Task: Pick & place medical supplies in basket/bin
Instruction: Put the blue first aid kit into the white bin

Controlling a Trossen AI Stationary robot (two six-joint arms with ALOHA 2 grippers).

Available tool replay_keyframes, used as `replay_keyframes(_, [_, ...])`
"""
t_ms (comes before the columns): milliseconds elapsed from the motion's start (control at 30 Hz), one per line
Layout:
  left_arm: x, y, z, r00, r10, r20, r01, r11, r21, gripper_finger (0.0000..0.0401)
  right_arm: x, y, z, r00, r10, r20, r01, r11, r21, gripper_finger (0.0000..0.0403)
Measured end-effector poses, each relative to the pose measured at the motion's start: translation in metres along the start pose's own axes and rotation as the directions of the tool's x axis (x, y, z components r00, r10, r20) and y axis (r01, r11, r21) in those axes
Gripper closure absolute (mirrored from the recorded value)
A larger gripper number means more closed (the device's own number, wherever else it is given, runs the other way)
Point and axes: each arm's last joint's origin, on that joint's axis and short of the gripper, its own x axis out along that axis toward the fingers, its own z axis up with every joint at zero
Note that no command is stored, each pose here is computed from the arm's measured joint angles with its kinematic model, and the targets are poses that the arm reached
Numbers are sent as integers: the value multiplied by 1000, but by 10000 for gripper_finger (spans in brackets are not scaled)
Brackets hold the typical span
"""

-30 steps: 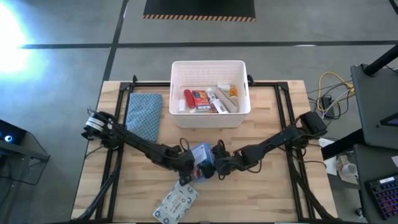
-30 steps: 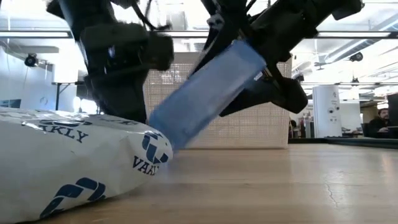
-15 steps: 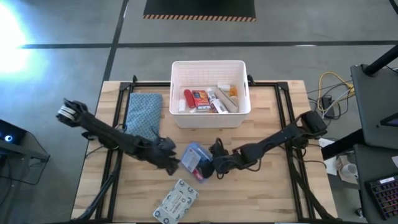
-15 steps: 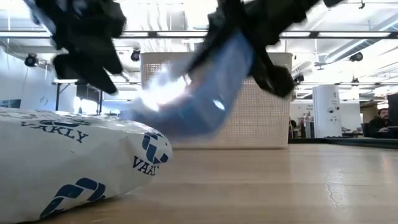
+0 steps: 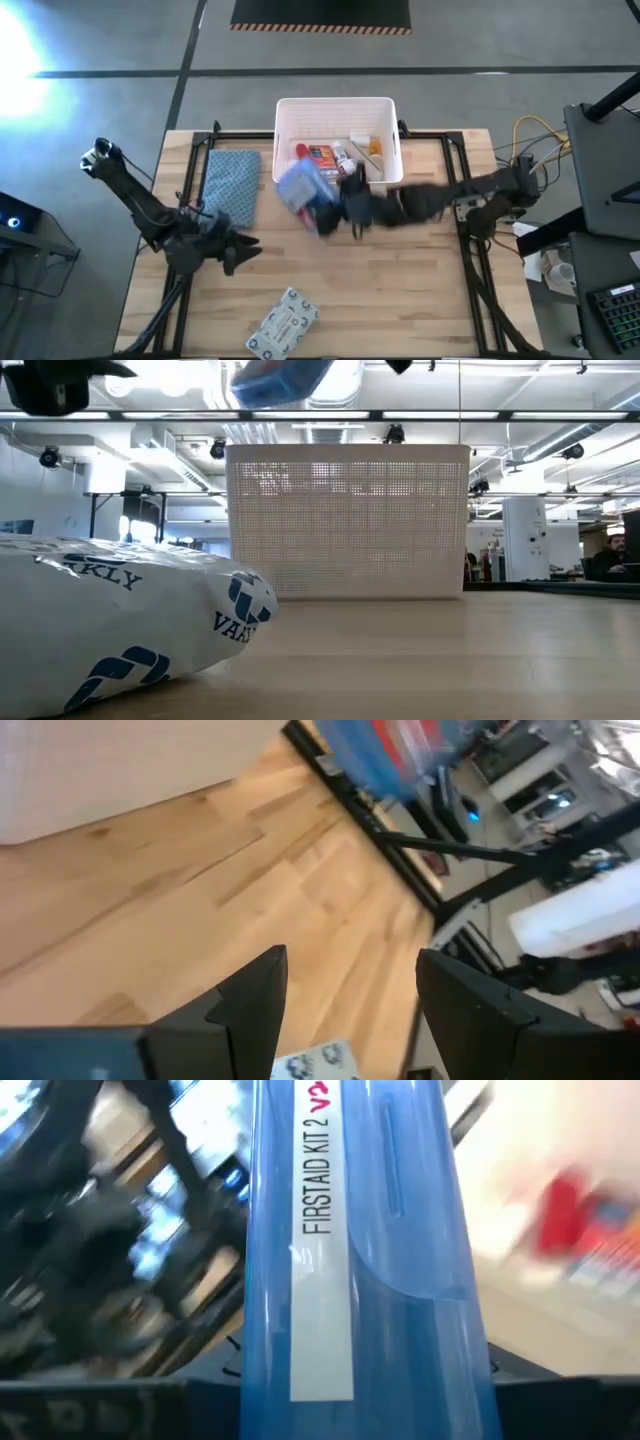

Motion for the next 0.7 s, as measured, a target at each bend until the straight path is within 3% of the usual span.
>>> replay_keyframes(167, [-8,-12,5,999,-47,-7,48,997,56,198,16,-39,76,988,-140,67,139,990,18,254])
replay_keyframes(300, [-8,-19,4,997,-63,-37,66,995,80,198,42,-87,108,961,-277,22,275,959,66,251])
replay_keyframes(467, [-5,-20,-8,986,-75,-147,91,990,107,198,58,-110,114,941,-339,7,339,940,51,225])
replay_keyframes(700, [3,-20,-35,951,-40,-307,79,990,115,198,53,-98,102,941,-338,11,338,939,-58,141])
